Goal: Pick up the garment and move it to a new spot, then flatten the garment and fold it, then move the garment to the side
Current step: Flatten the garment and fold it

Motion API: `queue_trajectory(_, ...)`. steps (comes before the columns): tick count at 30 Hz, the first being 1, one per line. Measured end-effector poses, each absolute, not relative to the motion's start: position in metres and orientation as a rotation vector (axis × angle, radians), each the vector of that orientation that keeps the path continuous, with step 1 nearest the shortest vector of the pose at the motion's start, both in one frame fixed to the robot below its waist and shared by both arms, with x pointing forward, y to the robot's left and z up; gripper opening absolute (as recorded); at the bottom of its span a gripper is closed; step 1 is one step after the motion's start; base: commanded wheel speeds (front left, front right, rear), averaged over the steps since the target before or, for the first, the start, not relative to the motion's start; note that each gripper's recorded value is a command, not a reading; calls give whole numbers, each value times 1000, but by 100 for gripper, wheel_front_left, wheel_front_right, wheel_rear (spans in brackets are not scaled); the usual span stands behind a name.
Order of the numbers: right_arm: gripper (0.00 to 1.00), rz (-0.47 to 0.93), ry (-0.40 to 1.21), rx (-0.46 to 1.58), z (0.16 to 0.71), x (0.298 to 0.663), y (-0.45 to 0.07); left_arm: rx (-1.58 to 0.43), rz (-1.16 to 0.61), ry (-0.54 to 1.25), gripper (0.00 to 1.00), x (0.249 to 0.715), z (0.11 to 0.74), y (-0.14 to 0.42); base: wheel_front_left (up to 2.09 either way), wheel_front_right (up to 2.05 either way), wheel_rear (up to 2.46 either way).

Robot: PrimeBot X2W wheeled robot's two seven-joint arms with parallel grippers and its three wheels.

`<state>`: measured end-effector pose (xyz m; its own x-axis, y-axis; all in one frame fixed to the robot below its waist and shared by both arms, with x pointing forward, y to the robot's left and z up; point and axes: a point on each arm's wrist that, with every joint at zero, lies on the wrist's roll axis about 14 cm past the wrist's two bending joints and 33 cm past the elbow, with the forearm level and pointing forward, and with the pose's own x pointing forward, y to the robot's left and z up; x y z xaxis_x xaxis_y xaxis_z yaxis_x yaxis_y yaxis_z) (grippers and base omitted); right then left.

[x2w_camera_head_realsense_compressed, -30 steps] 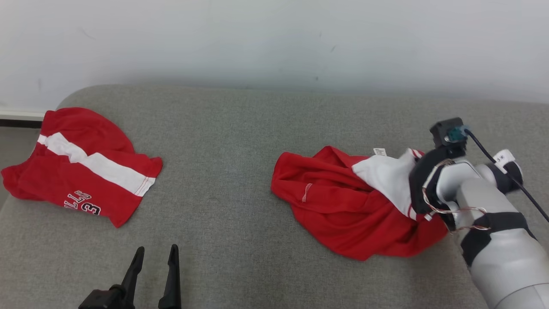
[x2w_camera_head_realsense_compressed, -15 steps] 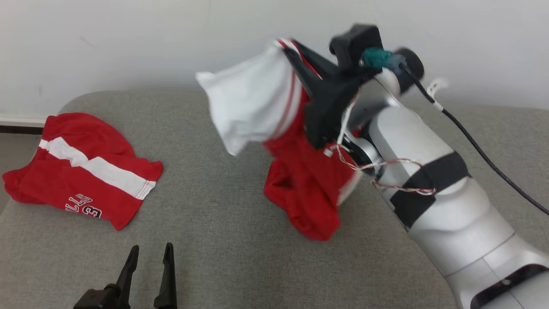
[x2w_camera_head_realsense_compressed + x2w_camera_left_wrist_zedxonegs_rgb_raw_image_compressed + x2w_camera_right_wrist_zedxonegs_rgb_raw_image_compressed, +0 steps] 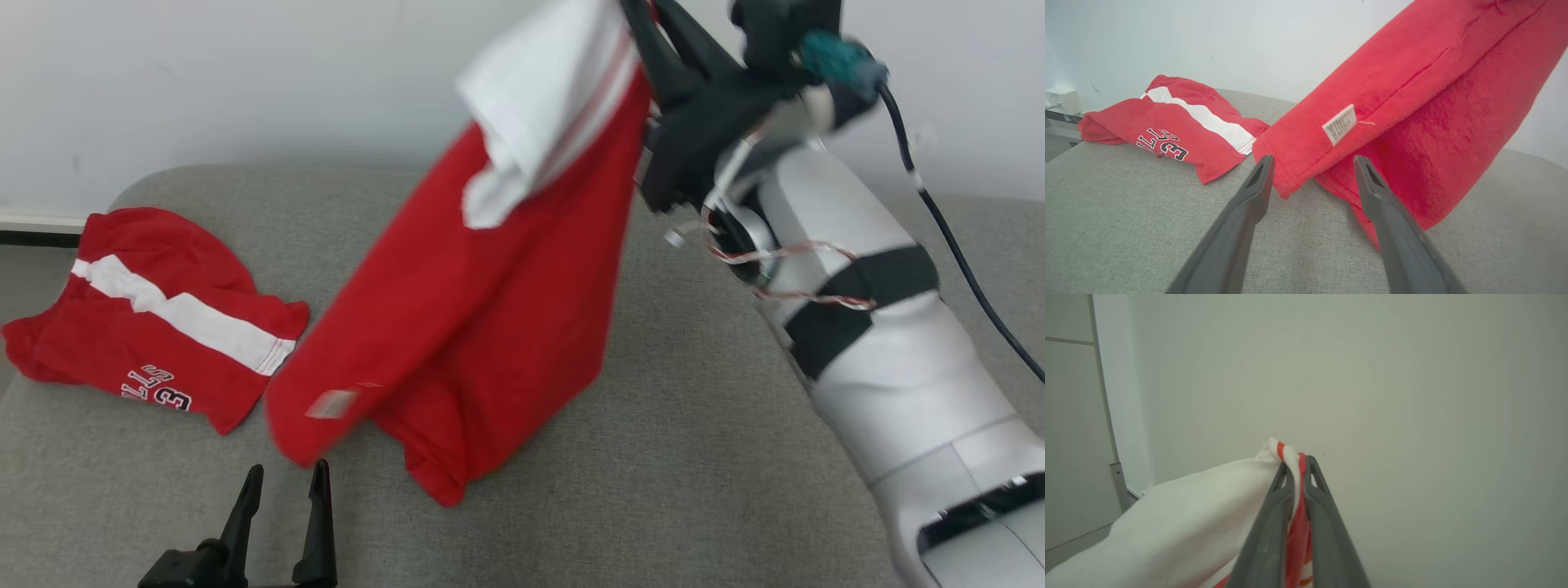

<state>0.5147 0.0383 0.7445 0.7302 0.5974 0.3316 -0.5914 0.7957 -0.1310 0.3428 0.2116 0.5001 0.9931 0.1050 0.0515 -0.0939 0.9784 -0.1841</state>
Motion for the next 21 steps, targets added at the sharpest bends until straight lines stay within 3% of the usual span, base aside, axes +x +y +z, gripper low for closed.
queue_trajectory(5, 0, 416, -120, -28, 640, 545, -60, -188, 75, -48, 100, 350, 496, 203, 0, 0, 0)
queue_trajectory(12, 0, 180, 63, 19, 553, 531, -162, -190, 45, -41, 100, 357, 494, 194, 0, 0, 0)
queue_trajectory(21, 0, 110, 212, 194, 500, 485, -189, -189, 18, -49, 100, 359, 498, 186, 0, 0, 0)
